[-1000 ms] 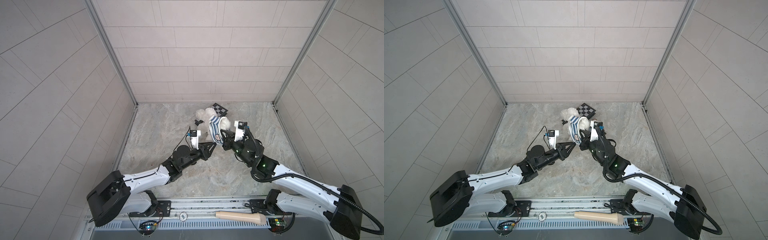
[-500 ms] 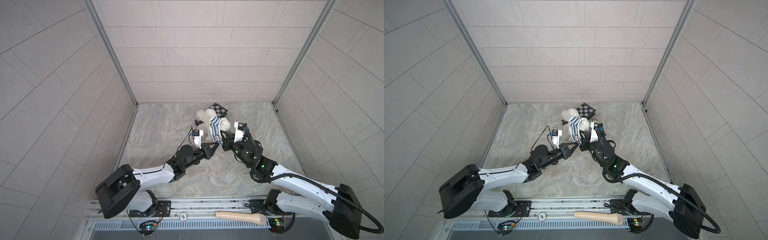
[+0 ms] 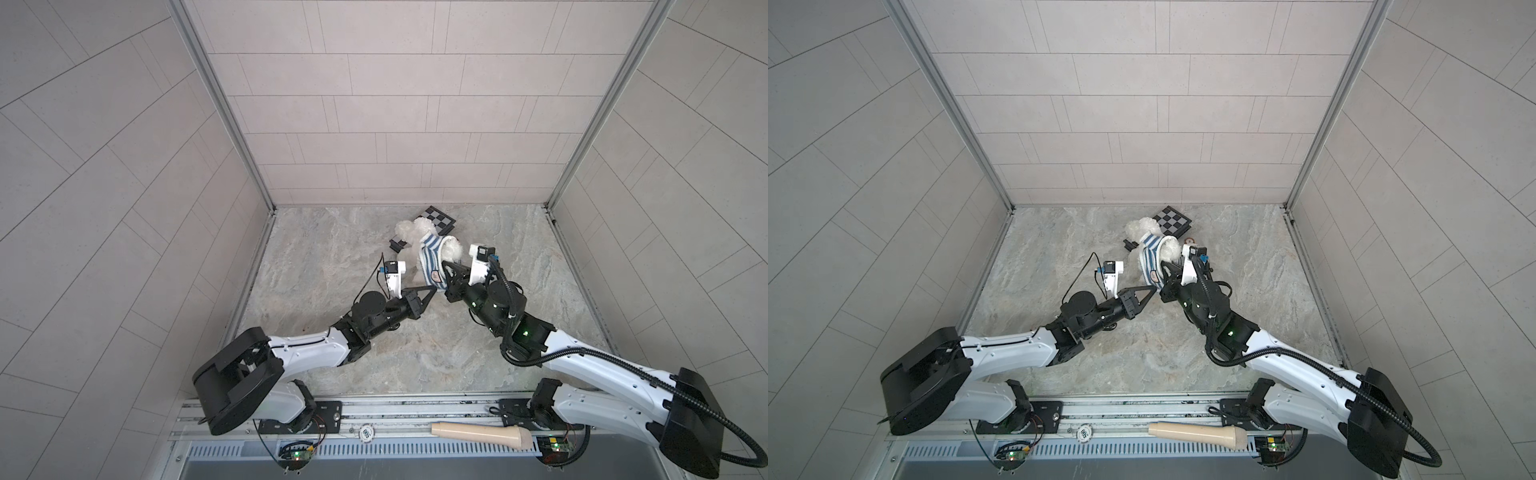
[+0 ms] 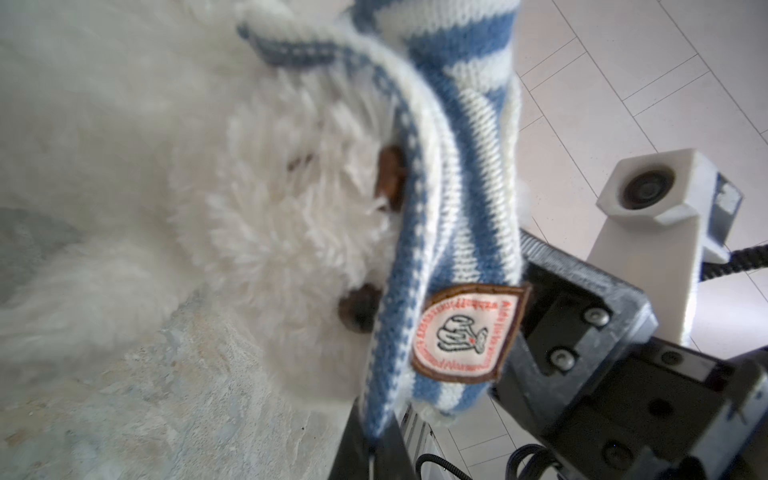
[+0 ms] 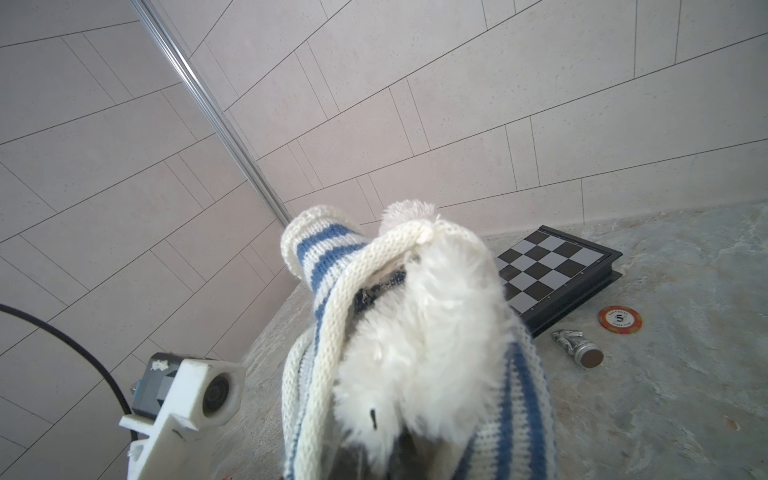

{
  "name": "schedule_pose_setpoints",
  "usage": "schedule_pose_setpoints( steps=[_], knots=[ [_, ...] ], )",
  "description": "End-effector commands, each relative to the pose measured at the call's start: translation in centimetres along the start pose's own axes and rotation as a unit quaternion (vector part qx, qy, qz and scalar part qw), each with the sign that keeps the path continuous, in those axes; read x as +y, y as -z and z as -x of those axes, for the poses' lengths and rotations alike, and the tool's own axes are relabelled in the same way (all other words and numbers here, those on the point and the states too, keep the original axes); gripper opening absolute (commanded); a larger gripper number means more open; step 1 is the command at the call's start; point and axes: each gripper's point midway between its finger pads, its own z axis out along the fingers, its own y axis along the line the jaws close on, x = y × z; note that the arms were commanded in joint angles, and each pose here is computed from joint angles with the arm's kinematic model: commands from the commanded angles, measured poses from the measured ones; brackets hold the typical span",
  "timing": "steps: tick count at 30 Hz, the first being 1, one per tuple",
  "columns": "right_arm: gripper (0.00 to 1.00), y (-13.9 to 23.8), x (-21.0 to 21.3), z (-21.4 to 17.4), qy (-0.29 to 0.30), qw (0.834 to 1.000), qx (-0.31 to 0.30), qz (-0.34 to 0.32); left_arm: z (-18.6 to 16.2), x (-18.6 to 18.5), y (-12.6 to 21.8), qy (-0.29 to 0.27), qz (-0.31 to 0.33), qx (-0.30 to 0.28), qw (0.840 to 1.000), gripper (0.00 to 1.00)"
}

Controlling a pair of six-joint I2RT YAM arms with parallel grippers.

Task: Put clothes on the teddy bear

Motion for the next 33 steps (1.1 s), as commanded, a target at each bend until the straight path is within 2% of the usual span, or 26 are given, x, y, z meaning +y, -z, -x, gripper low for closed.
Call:
schedule_pose_setpoints(
  steps=[1, 5, 12, 14, 19, 21, 26, 33],
  knots=[
    [0.0, 0.8, 0.8, 2.8, -0.011, 0.999, -0.047, 0.013, -2.1, 1.6, 0.6, -0.014, 0.031, 0.037, 0.999, 0.0],
    [0.0, 0.8, 1.6, 3.5, -0.022, 0.998, -0.054, 0.031, -4.1, 4.3, 0.4, -0.064, 0.099, 0.076, 0.99, 0.0],
    [0.0, 1.3, 2.8, 4.2, -0.045, 0.996, -0.059, 0.051, -3.6, 5.9, -1.1, -0.084, 0.132, 0.07, 0.985, 0.0],
    [0.0, 1.5, 3.0, 4.0, -0.041, 0.996, -0.059, 0.05, -3.3, 4.8, -1.8, -0.083, 0.108, 0.067, 0.988, 0.0],
    [0.0, 1.7, 3.1, 2.5, -0.046, 0.996, -0.061, 0.047, -2.6, -2.3, -2.6, -0.089, -0.032, 0.037, 0.995, 0.0],
    [0.0, 1.8, 3.1, 2.4, -0.055, 0.995, -0.068, 0.049, -3.3, -2.8, -3.0, -0.089, -0.044, 0.05, 0.994, 0.0],
    [0.0, 2.0, 3.6, 3.0, -0.066, 0.993, -0.077, 0.057, -5.1, 3.0, -3.7, -0.079, 0.045, 0.068, 0.994, 0.0],
    [0.0, 3.0, 4.2, 4.5, -0.09, 0.989, -0.087, 0.073, -4.5, 10.7, -3.2, -0.072, 0.153, 0.051, 0.984, 0.0]
  ],
)
